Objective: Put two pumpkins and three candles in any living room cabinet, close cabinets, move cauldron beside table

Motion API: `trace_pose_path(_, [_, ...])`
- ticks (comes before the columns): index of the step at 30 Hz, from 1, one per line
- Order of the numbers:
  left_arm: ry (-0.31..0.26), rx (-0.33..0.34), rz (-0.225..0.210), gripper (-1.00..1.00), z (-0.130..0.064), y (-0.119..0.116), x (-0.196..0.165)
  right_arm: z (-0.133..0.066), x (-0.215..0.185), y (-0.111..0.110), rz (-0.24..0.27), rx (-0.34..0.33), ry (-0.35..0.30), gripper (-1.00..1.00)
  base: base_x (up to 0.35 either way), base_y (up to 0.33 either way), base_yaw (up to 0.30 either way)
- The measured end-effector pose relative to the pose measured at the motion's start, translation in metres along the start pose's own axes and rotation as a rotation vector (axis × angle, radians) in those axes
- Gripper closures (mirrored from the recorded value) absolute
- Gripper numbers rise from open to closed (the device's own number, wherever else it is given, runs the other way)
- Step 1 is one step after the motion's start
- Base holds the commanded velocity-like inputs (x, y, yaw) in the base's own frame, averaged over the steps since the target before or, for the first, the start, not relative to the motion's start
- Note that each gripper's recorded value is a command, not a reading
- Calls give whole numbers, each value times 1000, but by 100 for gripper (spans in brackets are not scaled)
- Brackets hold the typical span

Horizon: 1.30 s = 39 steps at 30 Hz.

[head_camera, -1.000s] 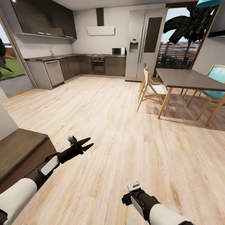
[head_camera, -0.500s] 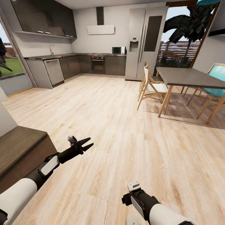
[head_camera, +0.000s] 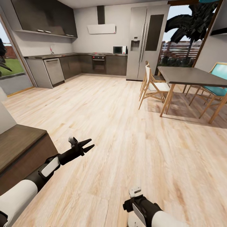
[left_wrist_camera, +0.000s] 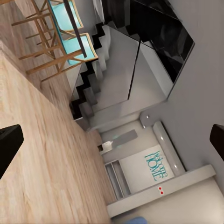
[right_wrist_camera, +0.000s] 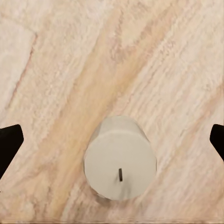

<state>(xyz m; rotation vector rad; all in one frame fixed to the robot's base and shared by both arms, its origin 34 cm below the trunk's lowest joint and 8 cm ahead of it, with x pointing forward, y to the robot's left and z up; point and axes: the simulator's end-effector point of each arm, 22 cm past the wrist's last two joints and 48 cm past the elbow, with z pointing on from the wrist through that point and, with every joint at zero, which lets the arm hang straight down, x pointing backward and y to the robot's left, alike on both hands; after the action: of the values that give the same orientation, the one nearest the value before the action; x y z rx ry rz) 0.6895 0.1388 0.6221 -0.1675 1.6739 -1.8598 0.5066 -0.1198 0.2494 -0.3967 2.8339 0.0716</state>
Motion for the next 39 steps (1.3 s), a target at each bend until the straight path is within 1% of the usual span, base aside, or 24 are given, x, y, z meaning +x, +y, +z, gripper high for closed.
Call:
trace_pose_path(2, [0, 0, 0, -100, -1, 4, 2, 6, 14, 4, 1, -5, 2, -100, 0, 0, 0])
trace_pose_path(6, [0, 0, 0, -100, -4, 11, 7, 15, 17, 7, 6, -7, -43, -100, 0, 0, 0])
trace_pose_path(14, [0, 0, 0, -100, -10, 26, 16, 32, 30, 9, 9, -3, -48, -100, 0, 0, 0])
trace_pose_path(18, [-1, -1, 0, -100, -10, 27, 16, 32, 31, 3, 14, 21, -46, -100, 0, 0, 0])
trace_pose_path(21, [-1, -1, 0, -100, -11, 27, 16, 32, 32, -8, 18, 68, -45, -100, 0, 0, 0])
trace_pose_path(23, [-1, -1, 0, -100, -10, 27, 16, 32, 32, -11, 20, 77, -44, -100, 0, 0, 0])
trace_pose_path(25, [0, -1, 0, -100, -10, 27, 16, 32, 33, -12, 20, 81, -42, -100, 0, 0, 0])
trace_pose_path(27, [0, -1, 0, -100, -10, 27, 16, 34, 47, -10, 14, 82, -12, -100, 0, 0, 0])
trace_pose_path(29, [0, 0, 1, -100, -10, 26, 16, 35, 54, -10, 10, 82, 1, -100, 0, 0, 0])
trace_pose_path(33, [0, 0, 0, -100, -10, 26, 16, 36, 60, -9, 4, 79, 11, -100, 0, 0, 0])
trace_pose_path(37, [-2, -2, -2, -100, -10, 28, 18, 36, 55, -12, -21, 100, -14, -100, 0, 0, 0])
trace_pose_path(39, [-2, -4, -8, -100, -11, 30, 21, 35, 49, -12, -18, 91, -20, -100, 0, 0, 0])
